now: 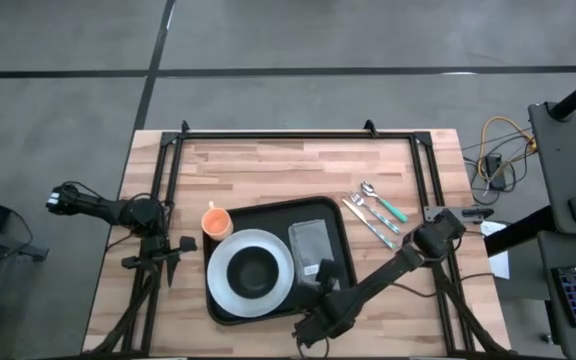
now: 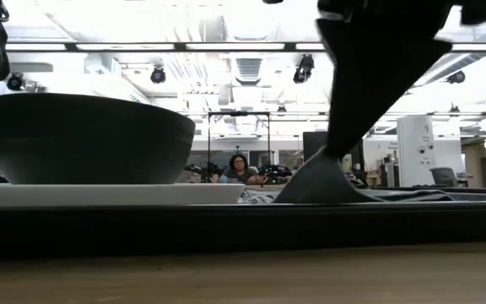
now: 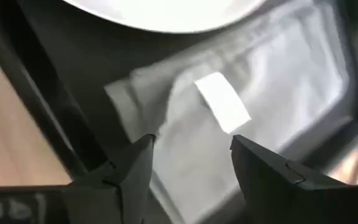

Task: Set up tray
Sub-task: Put the blue knife into the gray napkin on the black table tray

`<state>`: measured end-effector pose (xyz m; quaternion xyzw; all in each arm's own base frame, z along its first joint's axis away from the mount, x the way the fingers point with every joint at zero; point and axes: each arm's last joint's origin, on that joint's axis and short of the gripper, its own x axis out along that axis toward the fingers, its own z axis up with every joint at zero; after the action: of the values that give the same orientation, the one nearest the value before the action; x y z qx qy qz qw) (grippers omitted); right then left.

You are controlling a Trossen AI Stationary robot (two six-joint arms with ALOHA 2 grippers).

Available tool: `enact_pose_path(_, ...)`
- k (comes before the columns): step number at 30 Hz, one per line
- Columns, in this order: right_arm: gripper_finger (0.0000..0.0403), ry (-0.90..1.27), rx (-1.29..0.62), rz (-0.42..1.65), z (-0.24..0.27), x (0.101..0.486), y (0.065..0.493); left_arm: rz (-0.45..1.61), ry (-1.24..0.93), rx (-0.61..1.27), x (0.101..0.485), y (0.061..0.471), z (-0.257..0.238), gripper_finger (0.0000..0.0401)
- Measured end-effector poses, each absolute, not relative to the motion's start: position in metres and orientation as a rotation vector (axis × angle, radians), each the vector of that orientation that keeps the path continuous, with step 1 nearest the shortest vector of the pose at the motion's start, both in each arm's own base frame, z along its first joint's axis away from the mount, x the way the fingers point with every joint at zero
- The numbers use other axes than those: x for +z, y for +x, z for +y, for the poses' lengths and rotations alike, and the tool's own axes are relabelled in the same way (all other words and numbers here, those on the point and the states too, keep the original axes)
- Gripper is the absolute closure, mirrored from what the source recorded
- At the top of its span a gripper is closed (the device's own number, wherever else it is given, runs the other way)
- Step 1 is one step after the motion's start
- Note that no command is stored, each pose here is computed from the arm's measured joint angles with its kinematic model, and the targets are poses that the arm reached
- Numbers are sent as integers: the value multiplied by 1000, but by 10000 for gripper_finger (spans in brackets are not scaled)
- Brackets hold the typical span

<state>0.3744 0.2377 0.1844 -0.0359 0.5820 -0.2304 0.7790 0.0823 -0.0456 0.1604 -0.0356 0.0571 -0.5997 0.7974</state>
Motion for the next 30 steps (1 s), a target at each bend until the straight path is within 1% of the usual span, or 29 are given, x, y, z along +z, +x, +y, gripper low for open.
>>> enact_pose_path(6, 186, -120, -532, 1267, 224, 207, 360, 122, -76, -1288, 160, 82, -46, 303)
enact_pose_path(10, 186, -119, -551, 1275, 212, 214, 349, 123, -77, -1288, 160, 82, -46, 303)
enact_pose_path(16, 186, -89, -605, 1278, 189, 222, 319, 122, -76, -1288, 160, 82, -46, 303)
enact_pose_path(23, 187, 65, -613, 1198, 157, 229, 269, 123, -77, -1288, 160, 82, -46, 303)
enact_pose_path(30, 188, 239, -609, 1167, 122, 226, 233, 123, -77, -1288, 160, 82, -46, 303)
